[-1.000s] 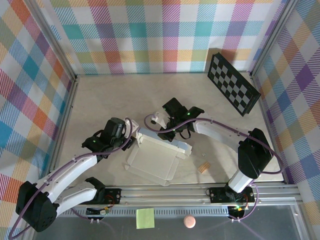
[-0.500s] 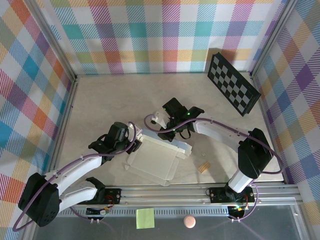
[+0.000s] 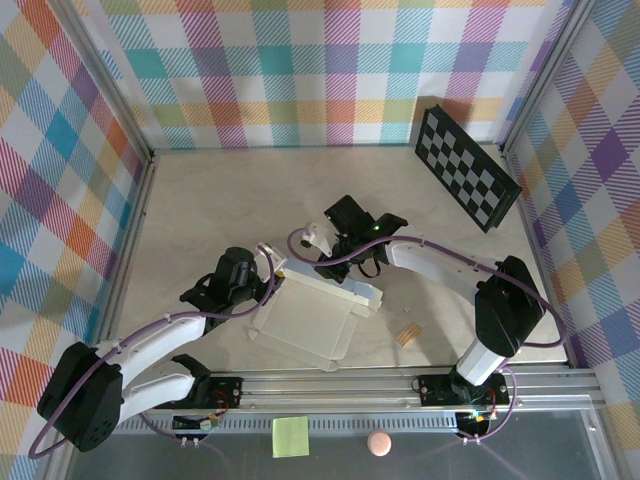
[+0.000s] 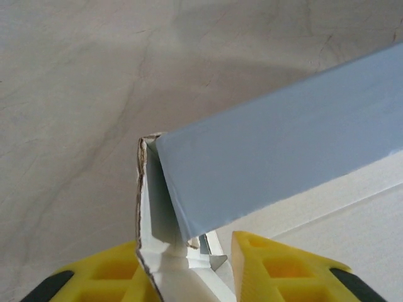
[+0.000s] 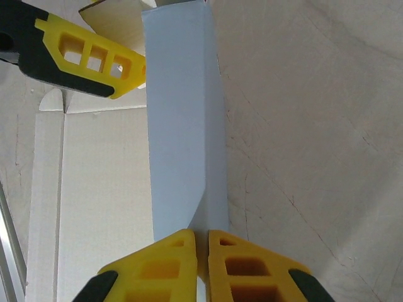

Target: Fold the paper box

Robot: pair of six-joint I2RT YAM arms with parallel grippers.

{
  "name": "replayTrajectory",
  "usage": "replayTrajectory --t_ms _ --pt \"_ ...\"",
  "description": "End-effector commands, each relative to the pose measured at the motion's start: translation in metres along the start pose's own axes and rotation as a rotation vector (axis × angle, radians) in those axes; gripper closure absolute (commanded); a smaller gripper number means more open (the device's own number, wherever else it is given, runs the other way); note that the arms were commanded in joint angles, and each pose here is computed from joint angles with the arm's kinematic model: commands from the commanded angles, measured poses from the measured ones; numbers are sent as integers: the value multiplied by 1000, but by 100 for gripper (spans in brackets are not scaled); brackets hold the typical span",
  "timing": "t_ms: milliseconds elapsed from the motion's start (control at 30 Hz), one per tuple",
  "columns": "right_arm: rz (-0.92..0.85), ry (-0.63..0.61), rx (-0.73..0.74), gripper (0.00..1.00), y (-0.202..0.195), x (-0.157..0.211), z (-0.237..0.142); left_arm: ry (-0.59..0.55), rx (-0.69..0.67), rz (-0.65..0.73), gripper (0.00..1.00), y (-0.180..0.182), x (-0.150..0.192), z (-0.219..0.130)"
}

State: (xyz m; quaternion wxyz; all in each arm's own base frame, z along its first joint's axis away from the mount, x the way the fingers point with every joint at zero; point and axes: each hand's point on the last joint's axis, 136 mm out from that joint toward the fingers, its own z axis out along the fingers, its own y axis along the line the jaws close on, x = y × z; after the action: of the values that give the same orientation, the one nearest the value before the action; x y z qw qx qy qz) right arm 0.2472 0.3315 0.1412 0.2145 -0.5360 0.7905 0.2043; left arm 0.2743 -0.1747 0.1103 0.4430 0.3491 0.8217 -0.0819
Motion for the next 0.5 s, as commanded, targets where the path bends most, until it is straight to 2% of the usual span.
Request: replayTrajectory --t_ms 0,233,467 --pt "25 164 15 90 -2 45 24 -72 2 15 74 1 -23 1" --pt "39 146 67 91 -12 40 19 -171 10 -13 88 1 -46 15" --pt "107 91 106 91 -29 35 6 -250 26 3 92 1 -69 38"
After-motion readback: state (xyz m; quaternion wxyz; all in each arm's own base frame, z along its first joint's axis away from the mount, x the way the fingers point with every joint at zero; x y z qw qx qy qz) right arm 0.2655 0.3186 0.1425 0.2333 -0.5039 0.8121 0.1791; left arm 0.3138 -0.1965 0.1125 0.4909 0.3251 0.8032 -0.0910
